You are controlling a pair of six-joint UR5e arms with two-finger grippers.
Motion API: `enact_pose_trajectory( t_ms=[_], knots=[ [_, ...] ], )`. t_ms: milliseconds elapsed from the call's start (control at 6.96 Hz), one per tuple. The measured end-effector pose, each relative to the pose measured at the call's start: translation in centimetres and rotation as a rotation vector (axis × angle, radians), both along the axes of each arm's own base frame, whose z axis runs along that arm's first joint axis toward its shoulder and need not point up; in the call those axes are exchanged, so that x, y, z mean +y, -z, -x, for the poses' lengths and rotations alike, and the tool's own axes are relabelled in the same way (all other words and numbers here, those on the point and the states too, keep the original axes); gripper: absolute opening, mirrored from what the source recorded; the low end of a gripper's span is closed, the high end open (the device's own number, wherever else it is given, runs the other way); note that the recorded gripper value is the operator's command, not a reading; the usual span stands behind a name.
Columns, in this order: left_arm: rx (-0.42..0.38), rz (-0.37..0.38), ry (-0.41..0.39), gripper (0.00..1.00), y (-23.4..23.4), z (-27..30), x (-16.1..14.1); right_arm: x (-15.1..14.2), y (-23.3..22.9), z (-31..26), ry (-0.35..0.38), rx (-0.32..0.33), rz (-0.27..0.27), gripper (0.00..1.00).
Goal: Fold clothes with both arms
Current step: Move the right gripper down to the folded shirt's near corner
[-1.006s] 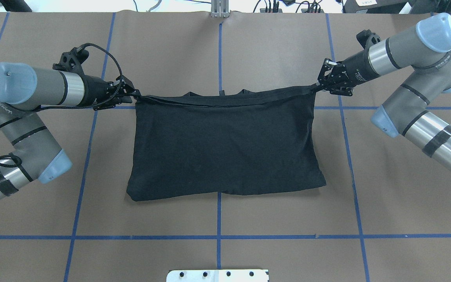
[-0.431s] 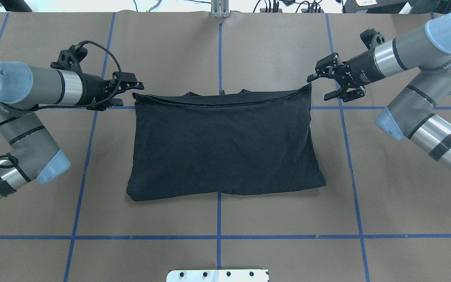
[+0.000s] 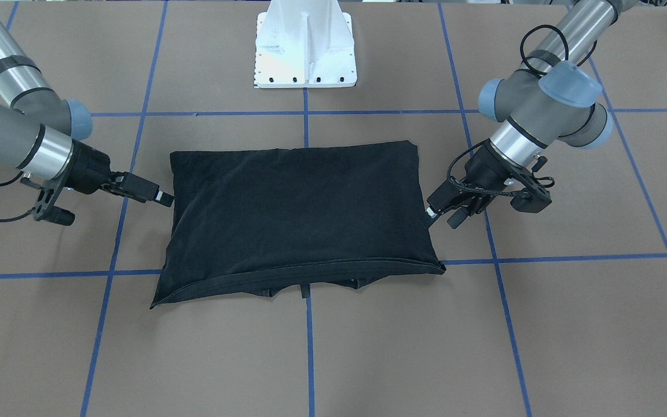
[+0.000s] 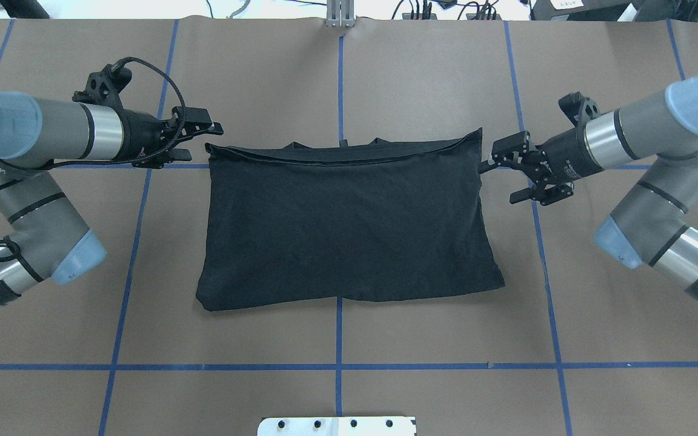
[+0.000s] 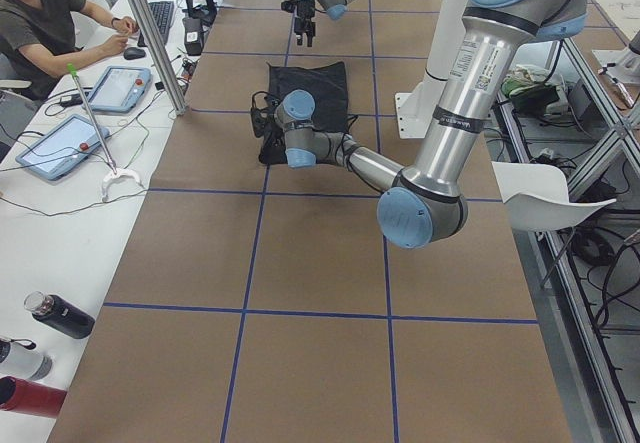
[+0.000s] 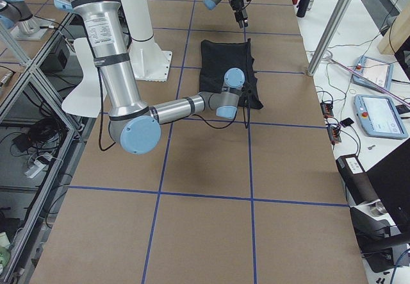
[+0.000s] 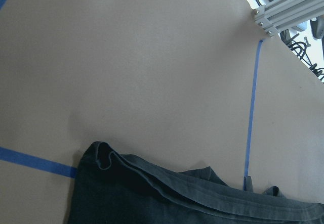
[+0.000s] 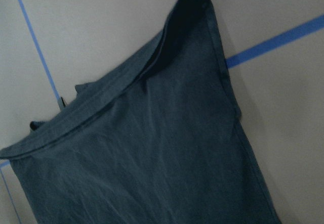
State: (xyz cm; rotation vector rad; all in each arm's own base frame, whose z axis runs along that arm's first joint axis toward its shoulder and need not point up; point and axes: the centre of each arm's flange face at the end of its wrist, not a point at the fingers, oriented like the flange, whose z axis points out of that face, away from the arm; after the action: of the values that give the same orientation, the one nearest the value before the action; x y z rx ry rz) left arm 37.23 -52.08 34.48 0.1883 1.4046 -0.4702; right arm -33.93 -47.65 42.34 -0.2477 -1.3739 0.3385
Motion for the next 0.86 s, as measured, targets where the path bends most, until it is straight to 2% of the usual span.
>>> enact_pose_trajectory(
  t_ms=[287,431,575,862],
  knots=[
    [-0.005,0.009,0.003,1.0,2.0,0.5,0.5,5.7,-2.6,2.8,0.045,0.04,0.012,1.0],
    [-0.008,0.012,0.003,1.0,3.0,0.8,0.8,7.6,-3.7,4.0,0.058,0.061,0.017,1.0],
    [-0.008,0.012,0.003,1.0,3.6,0.9,1.0,8.7,-4.4,4.5,0.066,0.073,0.02,1.0],
    [-0.006,0.011,0.003,1.0,4.0,1.0,1.2,9.7,-4.7,4.8,0.079,0.08,0.021,0.89]
  ],
)
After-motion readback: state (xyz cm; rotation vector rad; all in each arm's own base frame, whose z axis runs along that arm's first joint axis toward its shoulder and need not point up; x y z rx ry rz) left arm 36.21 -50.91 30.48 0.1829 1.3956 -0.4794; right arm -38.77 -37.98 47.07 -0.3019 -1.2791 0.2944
